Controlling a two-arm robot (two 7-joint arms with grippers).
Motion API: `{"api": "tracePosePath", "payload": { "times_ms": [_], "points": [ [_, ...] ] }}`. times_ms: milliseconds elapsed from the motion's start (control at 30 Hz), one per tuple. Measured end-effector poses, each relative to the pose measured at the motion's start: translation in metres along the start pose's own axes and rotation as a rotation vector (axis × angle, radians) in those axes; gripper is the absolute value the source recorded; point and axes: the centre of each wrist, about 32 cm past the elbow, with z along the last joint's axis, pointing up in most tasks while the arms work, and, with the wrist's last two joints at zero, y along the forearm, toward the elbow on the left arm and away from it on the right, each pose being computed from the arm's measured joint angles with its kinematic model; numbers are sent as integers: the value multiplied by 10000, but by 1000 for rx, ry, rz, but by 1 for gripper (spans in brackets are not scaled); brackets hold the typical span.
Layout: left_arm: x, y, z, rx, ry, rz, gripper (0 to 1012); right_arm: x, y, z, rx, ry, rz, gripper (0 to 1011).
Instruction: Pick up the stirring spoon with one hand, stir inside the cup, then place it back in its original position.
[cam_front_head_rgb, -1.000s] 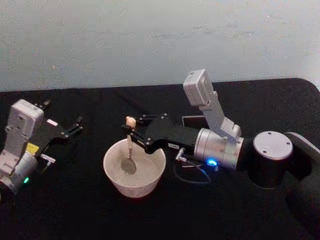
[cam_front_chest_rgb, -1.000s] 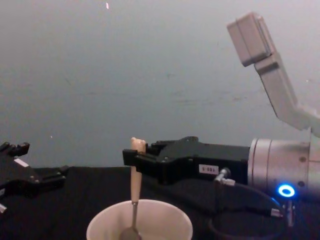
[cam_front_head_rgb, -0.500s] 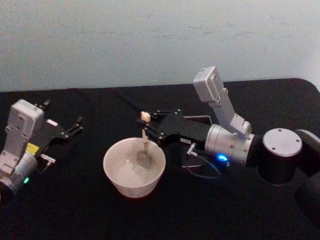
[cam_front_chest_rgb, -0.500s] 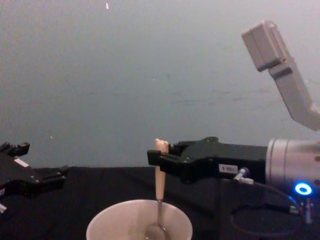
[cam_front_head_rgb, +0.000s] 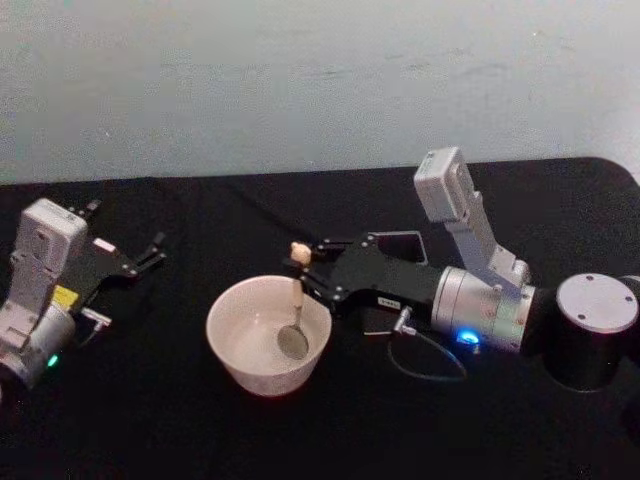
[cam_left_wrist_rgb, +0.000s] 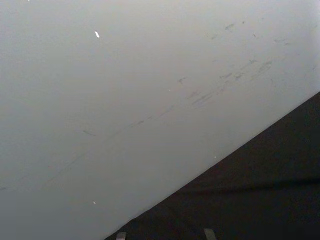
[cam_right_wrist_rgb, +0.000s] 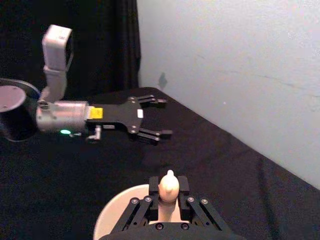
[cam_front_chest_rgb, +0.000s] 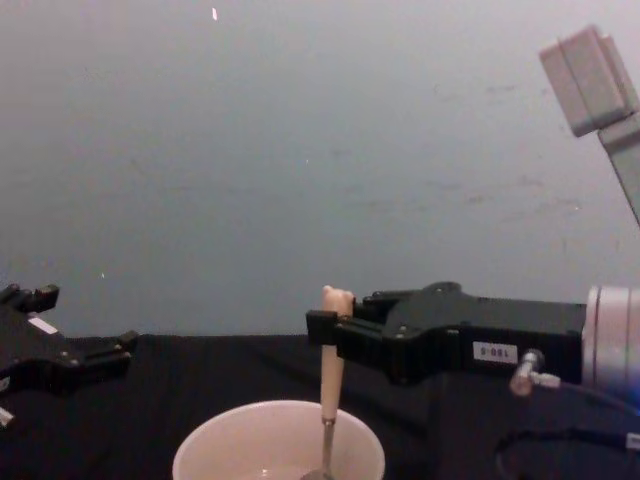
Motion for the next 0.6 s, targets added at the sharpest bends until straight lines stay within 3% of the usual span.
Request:
{"api": "tracePosePath", "payload": {
  "times_ms": [233,600],
  "points": [
    [0,0,0,0,0,0,1001,-84,31,37,25,21,19,221],
    [0,0,0,0,0,0,1001,-70,82,103,53,30,-10,221]
  ]
}}
